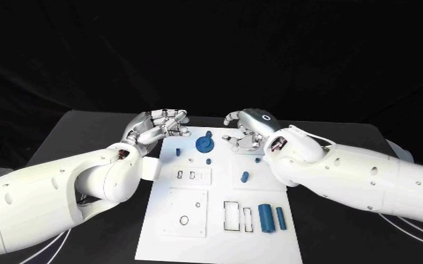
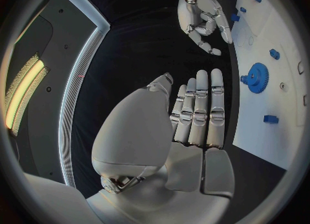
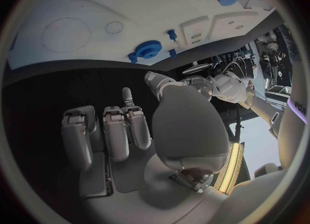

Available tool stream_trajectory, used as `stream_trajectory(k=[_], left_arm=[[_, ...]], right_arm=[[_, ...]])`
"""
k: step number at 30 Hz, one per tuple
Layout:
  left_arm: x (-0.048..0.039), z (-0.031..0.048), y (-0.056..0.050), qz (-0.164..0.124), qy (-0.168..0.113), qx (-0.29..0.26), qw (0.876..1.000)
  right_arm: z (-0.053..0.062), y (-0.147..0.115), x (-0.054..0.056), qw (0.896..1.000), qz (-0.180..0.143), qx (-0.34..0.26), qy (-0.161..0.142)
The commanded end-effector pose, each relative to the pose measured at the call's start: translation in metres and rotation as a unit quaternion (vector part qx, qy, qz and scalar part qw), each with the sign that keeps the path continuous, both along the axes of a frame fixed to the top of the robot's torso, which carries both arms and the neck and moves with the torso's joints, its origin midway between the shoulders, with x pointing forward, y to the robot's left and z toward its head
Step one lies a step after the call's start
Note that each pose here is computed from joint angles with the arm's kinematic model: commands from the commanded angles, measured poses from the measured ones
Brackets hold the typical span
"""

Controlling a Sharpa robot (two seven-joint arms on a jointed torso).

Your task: Assemble the parts on the task board

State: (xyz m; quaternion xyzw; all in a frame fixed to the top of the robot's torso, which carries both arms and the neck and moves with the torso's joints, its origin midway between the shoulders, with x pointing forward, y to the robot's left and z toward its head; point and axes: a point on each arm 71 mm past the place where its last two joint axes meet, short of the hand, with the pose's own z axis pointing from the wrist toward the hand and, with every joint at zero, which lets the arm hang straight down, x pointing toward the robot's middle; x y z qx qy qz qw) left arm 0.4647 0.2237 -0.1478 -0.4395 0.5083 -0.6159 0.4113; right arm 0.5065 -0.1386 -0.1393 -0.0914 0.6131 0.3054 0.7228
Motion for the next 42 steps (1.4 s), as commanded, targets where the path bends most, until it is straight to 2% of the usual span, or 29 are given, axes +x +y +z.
stream_trajectory(k=[1,5,9,17,22,32,42], left_arm=[[0.0001,0.0015,-0.002,-0.011,-0.004,-0.004,1.0],[0.0015,0.0007,-0.003,-0.012,-0.004,-0.004,1.0],[0.0034,-0.0003,-0.004,-0.014,-0.003,-0.004,1.0],[0.0059,-0.0017,-0.003,-0.014,-0.003,-0.004,1.0],[0.0065,-0.0019,-0.004,-0.014,-0.003,-0.005,1.0],[0.0069,-0.0022,-0.004,-0.015,-0.002,-0.005,1.0],[0.0071,-0.0024,-0.004,-0.015,-0.002,-0.005,1.0]], right_arm=[[0.007,-0.023,-0.004,0.994,0.058,0.073,0.056],[0.01,-0.057,-0.009,0.992,0.073,0.071,0.072],[0.007,-0.087,-0.013,0.992,0.066,0.065,0.08],[-0.014,-0.125,-0.019,0.993,0.037,0.058,0.1],[-0.027,-0.134,-0.017,0.992,0.023,0.056,0.111],[-0.05,-0.135,-0.001,0.989,-0.011,0.053,0.138],[-0.06,-0.13,0.009,0.987,-0.033,0.05,0.151]])
